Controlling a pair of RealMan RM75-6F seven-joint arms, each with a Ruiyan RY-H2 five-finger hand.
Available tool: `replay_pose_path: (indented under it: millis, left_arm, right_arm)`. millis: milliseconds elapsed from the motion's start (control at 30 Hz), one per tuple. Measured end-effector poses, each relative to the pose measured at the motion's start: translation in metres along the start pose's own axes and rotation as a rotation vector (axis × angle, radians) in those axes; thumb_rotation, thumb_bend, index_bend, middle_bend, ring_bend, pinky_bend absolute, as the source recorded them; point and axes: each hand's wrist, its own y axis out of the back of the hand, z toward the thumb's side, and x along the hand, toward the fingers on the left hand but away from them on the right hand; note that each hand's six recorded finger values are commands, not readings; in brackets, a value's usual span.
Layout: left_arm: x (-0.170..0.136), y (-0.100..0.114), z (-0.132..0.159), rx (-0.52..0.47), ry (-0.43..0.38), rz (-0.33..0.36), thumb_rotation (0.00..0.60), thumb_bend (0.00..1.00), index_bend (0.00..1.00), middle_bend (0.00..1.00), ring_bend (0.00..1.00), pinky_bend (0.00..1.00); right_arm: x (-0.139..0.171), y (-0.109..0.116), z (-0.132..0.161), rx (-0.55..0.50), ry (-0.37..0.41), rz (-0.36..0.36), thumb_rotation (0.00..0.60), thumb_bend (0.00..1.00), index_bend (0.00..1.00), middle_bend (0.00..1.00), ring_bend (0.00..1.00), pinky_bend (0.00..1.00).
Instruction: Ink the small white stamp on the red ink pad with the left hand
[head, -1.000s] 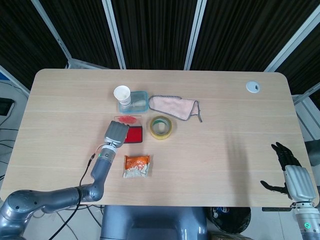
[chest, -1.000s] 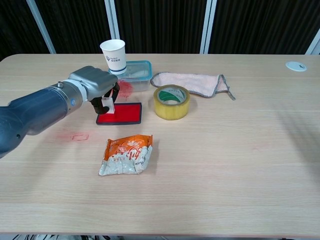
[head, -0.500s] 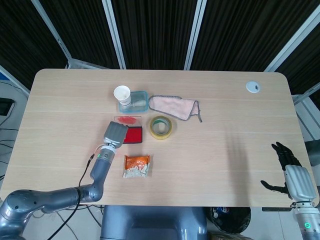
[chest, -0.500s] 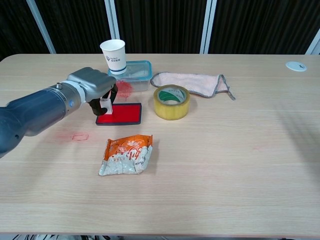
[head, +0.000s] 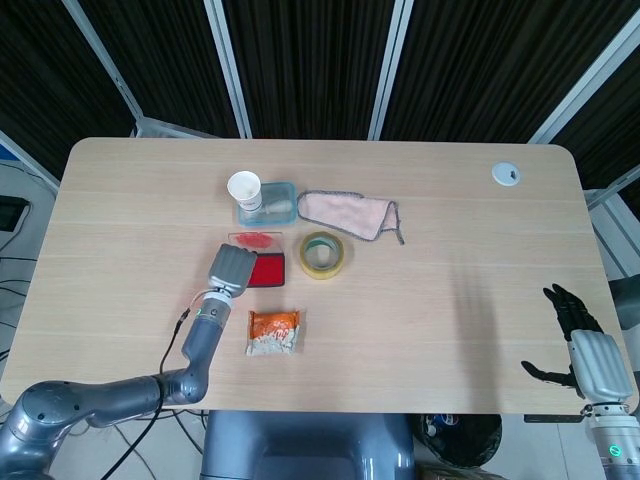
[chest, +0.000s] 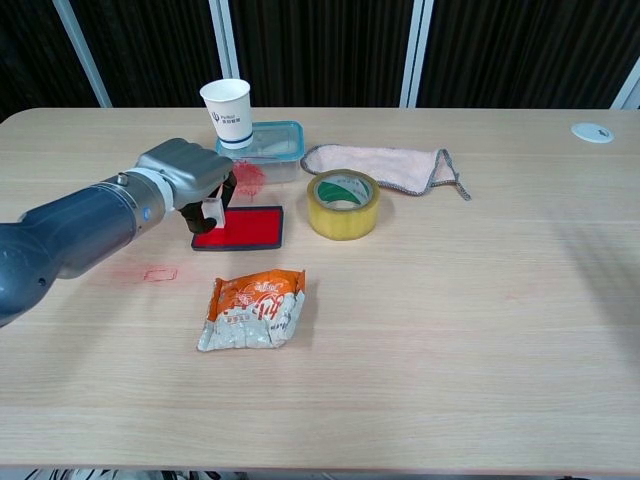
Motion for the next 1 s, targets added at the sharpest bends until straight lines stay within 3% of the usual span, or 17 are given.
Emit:
replay_pose_path:
  millis: [567,833,1000]
  left_arm:
    - [-0.012,0.032,-0.007,-0.061,-0.004,0.075,0.6,0.57,0.72,0.74,0.53,0.6]
    - [-0.035,0.044,-0.028,-0.07,0.012,0.107,0.6,0.57,0.71,0.73,0.52,0.6]
    - [-0.054,0.038,-0.049,-0.051,0.049,0.1,0.6,0.57,0.7,0.72,0.52,0.6]
  right_arm:
    - [0.0,0.001,0.0,-0.004,-0.001,-0.005,0.6,0.2,0.0,0.0,0.0,0.18]
    - [0.001,0.0,0.001,0.003,0.004,-0.006,0.6,0.2,0.0,0.0,0.0,0.18]
    - [0.001,-0.001,0.002,0.003,0.004,-0.006,0.6,0.2,0.0,0.0,0.0,0.18]
